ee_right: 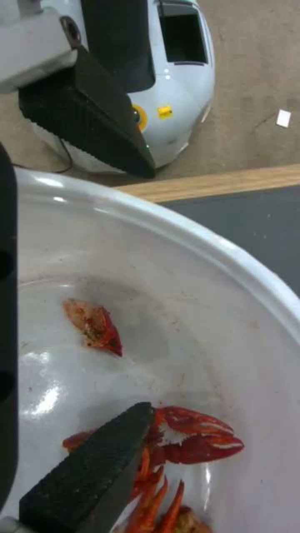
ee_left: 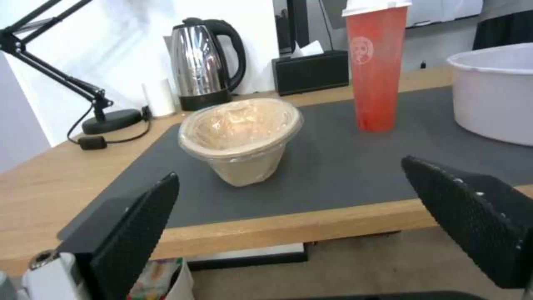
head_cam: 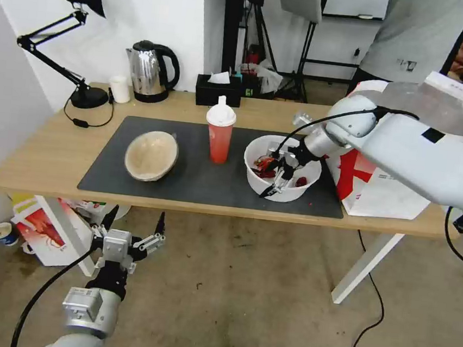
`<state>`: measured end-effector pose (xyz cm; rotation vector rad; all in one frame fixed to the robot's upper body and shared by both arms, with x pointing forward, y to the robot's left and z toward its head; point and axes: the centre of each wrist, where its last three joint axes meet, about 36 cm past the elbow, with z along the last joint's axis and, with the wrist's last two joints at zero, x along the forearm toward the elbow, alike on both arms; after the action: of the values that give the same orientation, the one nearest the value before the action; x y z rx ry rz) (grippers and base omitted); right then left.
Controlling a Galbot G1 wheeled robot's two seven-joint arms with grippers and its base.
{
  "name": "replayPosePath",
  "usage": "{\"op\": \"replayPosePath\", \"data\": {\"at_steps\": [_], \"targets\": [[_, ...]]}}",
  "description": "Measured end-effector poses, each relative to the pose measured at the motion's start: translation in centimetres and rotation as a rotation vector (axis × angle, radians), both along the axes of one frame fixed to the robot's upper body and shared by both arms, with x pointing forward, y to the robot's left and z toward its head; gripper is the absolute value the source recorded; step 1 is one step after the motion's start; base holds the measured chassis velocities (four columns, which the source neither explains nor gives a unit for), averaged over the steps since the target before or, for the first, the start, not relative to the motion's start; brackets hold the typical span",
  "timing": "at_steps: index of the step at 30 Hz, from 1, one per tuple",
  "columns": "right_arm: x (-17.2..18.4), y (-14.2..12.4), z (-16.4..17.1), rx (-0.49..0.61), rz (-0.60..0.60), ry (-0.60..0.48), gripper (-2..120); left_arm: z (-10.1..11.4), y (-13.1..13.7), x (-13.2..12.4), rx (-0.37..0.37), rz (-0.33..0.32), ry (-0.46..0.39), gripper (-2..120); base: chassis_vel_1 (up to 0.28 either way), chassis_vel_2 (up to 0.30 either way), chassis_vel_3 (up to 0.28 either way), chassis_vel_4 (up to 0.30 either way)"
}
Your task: Pick up the trash from the table and place it into the takeout bag.
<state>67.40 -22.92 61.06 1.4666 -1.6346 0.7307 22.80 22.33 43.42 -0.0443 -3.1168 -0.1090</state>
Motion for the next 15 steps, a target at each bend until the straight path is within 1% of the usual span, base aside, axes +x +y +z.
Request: {"op": "replayPosePath", "data": {"at_steps": [11, 13, 14, 15], "targets": [[0.56, 0.13, -0.64, -0.005, 0.002, -0.003, 100, 0.0, 0.0, 0.0, 0.0, 0.0, 0.0, 100, 0.0, 0.0, 0.0, 0.0], [0.66, -0.01, -0.6, -0.002, 0.0, 0.0, 96, 0.0, 0.0, 0.0, 0.0, 0.0, 0.0, 100, 0.0, 0.0, 0.0, 0.0], [0.72, -0.1, -0.51, 0.001, 0.001, 0.004, 91, 0.0, 0.0, 0.0, 0.0, 0.0, 0.0, 100, 0.0, 0.0, 0.0, 0.0], [0.72, -0.1, -0.51, 0.001, 0.001, 0.004, 91, 0.0, 0.0, 0.0, 0.0, 0.0, 0.0, 100, 0.0, 0.0, 0.0, 0.0]]}}
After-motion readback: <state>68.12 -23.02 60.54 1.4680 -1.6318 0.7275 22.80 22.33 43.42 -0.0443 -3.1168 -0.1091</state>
